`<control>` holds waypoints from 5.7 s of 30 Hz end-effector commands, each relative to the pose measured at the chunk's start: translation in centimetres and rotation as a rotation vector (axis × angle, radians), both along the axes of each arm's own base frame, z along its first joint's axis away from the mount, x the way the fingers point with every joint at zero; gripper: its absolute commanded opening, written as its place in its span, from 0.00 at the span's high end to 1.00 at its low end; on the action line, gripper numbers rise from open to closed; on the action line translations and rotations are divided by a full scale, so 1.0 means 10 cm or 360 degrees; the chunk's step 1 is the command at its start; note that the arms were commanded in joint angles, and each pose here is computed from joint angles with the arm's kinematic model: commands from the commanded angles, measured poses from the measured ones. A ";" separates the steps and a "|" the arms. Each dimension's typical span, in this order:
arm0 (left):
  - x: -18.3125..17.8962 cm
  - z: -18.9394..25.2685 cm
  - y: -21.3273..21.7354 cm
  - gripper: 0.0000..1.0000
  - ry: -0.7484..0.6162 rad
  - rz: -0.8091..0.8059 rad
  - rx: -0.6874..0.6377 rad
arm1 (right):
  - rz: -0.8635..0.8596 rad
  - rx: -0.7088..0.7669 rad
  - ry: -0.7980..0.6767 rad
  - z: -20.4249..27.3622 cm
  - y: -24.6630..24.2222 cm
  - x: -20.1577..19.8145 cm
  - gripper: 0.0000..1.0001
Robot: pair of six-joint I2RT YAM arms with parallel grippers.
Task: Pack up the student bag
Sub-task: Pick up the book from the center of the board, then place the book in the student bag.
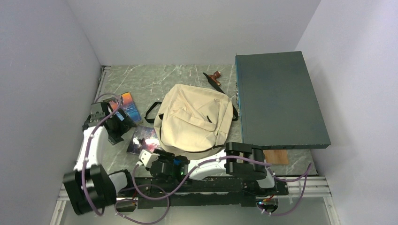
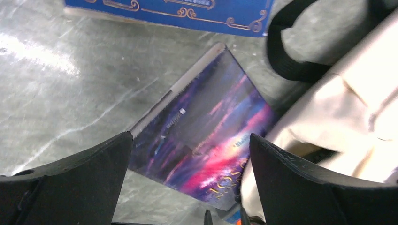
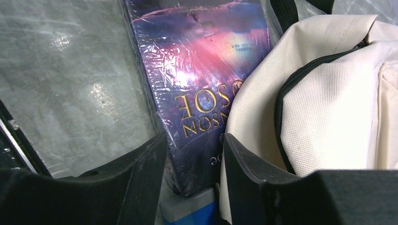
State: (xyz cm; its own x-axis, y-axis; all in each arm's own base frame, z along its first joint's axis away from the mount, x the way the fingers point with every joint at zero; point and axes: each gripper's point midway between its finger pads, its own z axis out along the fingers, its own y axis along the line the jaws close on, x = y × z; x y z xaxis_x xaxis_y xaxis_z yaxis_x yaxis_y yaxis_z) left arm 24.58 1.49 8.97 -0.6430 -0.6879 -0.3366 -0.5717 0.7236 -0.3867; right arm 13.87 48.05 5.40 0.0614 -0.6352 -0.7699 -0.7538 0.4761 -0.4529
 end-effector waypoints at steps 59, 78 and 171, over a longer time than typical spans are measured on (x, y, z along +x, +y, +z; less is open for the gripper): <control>-0.10 0.84 -0.90 0.21 -0.0390 -0.0579 -0.0411 | -0.0330 -0.0059 -0.0624 0.68 0.15 0.42 1.00; -0.32 3.07 -0.62 0.02 -0.1345 -0.0464 0.0191 | 0.0477 0.1064 0.0125 2.80 0.02 -0.61 1.00; -0.37 2.38 -0.41 1.00 -0.1043 -0.0274 0.0323 | -0.0513 -0.0049 0.0154 1.81 -1.44 0.93 1.00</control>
State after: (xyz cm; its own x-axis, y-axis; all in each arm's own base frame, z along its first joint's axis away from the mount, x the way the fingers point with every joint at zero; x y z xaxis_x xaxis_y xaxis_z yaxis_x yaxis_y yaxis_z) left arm 18.32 -1.01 28.93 -0.4456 -0.4725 -0.7604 -0.2785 0.8804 -0.3839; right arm 21.43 30.55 16.93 -0.2167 -0.8429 -0.4925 -0.6506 0.5008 -0.5709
